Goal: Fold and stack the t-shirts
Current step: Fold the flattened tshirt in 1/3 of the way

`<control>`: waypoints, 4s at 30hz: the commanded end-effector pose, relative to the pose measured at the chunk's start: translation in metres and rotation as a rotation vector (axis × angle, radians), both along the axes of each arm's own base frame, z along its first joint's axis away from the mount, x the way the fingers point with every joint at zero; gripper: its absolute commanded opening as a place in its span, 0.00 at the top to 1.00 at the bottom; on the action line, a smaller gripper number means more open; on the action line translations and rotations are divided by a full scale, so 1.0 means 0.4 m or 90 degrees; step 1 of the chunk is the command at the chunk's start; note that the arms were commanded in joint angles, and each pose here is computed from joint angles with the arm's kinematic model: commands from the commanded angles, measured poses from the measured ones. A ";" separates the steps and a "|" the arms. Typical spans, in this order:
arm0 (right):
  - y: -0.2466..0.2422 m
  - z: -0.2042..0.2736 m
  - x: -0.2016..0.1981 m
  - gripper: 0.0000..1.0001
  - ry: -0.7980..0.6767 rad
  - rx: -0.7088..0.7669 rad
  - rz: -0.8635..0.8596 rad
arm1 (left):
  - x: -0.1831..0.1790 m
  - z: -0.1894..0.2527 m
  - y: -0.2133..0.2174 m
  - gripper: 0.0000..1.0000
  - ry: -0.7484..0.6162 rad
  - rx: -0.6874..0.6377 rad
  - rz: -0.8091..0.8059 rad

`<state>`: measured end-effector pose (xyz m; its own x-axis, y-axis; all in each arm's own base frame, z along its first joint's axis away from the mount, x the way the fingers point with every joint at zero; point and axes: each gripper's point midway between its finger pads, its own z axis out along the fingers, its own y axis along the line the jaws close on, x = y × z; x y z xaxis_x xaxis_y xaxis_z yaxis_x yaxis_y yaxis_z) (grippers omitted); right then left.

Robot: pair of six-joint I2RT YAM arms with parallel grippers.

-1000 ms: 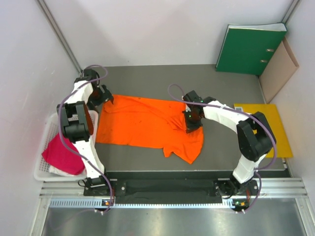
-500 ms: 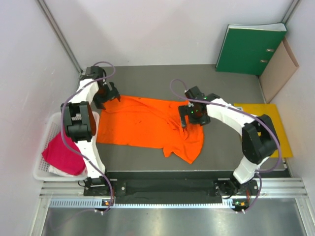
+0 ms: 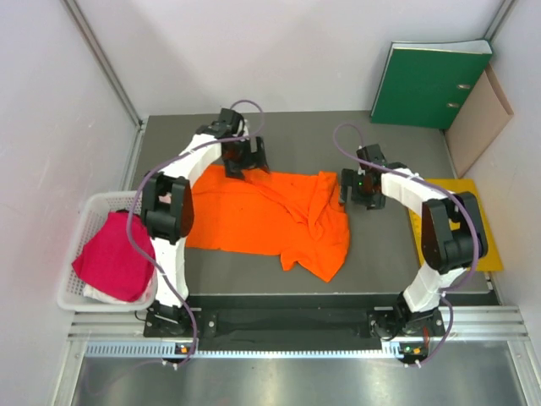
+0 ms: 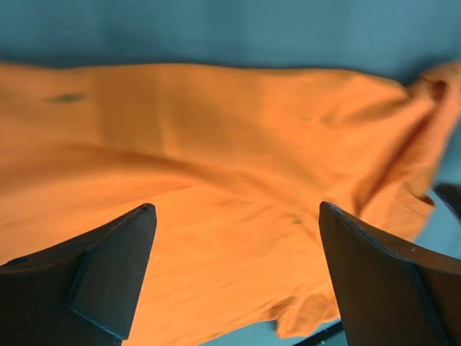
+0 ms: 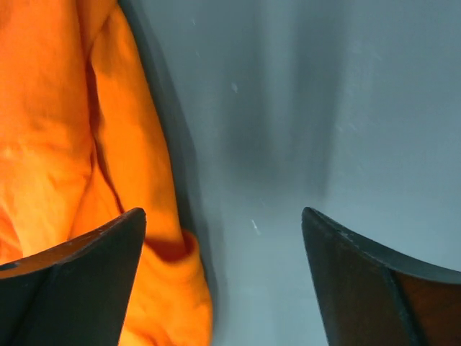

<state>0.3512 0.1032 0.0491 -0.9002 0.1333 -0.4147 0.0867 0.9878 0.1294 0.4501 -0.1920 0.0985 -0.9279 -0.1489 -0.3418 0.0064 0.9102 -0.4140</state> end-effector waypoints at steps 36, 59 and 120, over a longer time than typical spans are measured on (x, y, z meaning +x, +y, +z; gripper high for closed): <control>0.312 0.140 -0.030 0.35 -0.098 0.051 0.221 | -0.090 -0.220 -0.236 0.01 0.146 -0.002 -0.117; 0.253 0.090 0.119 0.40 -0.071 0.330 0.069 | -0.095 -0.236 -0.201 0.01 0.146 0.045 -0.127; 0.143 0.223 0.195 0.89 -0.237 0.044 0.061 | -0.087 -0.063 -0.008 0.01 0.046 0.177 -0.065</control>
